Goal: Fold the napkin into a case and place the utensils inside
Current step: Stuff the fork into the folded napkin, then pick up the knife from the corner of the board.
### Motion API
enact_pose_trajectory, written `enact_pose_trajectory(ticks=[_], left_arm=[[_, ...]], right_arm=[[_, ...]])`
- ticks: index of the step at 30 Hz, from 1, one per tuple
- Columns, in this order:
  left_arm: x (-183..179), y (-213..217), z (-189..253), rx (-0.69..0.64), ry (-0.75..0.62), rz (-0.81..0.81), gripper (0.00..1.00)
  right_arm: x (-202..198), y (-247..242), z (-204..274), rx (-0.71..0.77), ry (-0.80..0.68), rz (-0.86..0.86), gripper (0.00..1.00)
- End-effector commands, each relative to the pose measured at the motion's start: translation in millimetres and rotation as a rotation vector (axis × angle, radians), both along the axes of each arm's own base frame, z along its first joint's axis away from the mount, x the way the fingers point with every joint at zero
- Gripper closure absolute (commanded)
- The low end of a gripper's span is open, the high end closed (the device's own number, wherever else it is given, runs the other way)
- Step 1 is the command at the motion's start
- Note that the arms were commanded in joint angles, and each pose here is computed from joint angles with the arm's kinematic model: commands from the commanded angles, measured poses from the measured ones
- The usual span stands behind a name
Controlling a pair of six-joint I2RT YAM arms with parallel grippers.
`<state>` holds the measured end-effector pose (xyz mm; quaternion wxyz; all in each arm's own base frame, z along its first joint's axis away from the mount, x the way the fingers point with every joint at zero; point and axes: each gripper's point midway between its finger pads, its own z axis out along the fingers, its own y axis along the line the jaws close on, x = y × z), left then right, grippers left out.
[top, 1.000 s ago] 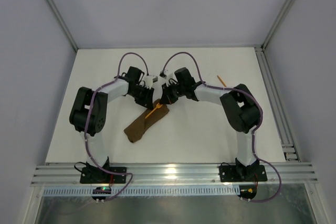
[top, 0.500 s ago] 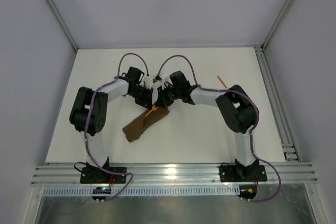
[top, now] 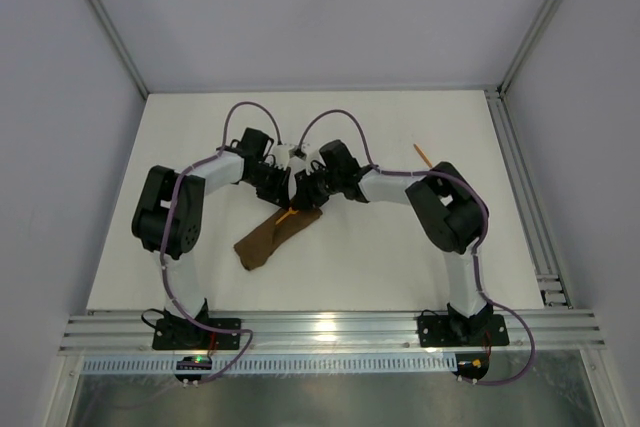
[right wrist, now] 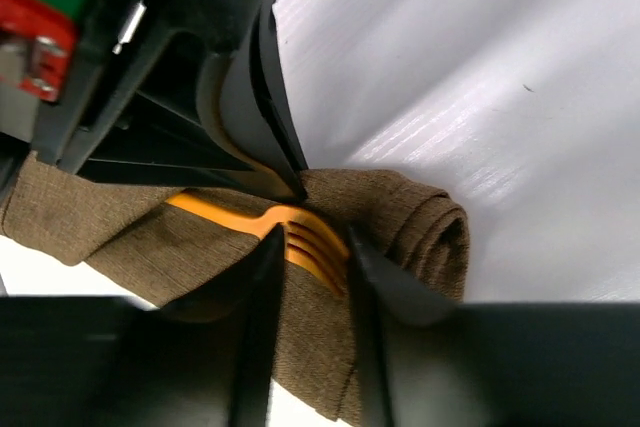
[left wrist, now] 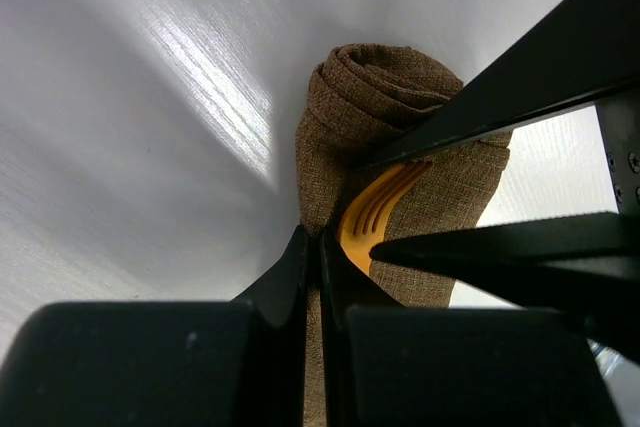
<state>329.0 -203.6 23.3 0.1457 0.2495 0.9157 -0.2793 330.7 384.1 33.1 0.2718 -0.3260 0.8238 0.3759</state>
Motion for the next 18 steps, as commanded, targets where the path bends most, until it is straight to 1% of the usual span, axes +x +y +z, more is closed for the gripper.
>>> enact_pose_trajectory(ticks=[1, 4, 5, 8, 10, 11, 12, 14, 15, 17, 18], left_arm=[[6.6, -4.8, 15.5, -0.024, -0.082, -0.027, 1.00], [6.7, -3.3, 16.7, -0.018, -0.094, -0.035, 1.00], [6.1, -3.6, 17.0, -0.020, -0.094, -0.036, 1.00], [6.2, -3.3, 17.9, -0.019, -0.097, -0.038, 1.00], [6.3, -3.3, 18.4, -0.020, -0.099, -0.038, 1.00], [5.9, -3.2, 18.5, -0.020, -0.099, -0.038, 1.00], [6.3, -3.0, 19.3, -0.019, -0.101, -0.037, 1.00], [6.7, -1.6, 20.3, -0.011, -0.108, -0.036, 0.99], [8.3, 0.0, 20.0, -0.001, -0.116, -0.034, 0.97], [9.9, 1.9, 21.6, 0.009, -0.131, -0.032, 0.95], [10.6, 2.7, 21.5, 0.017, -0.137, -0.032, 0.94]], right_arm=[[2.4, 0.1, 15.9, -0.025, -0.070, -0.010, 0.59], [9.5, -3.9, 41.6, -0.036, -0.128, -0.020, 0.50], [15.5, -7.1, 56.1, -0.031, -0.162, -0.037, 0.49], [25.2, -22.5, 76.8, -0.044, -0.192, -0.070, 0.40], [29.8, -34.2, 100.6, -0.046, -0.232, -0.090, 0.39], [39.6, -52.1, 103.9, -0.078, -0.241, -0.145, 0.38], [44.7, -64.2, 124.9, -0.067, -0.276, -0.187, 0.38], [60.0, -95.6, 138.4, -0.079, -0.267, -0.337, 0.37], [80.7, -143.4, 145.3, -0.147, -0.277, -0.520, 0.37], [94.2, -199.8, 143.1, -0.244, -0.254, -0.717, 0.36], [108.2, -246.3, 145.0, -0.304, -0.271, -0.851, 0.34]])
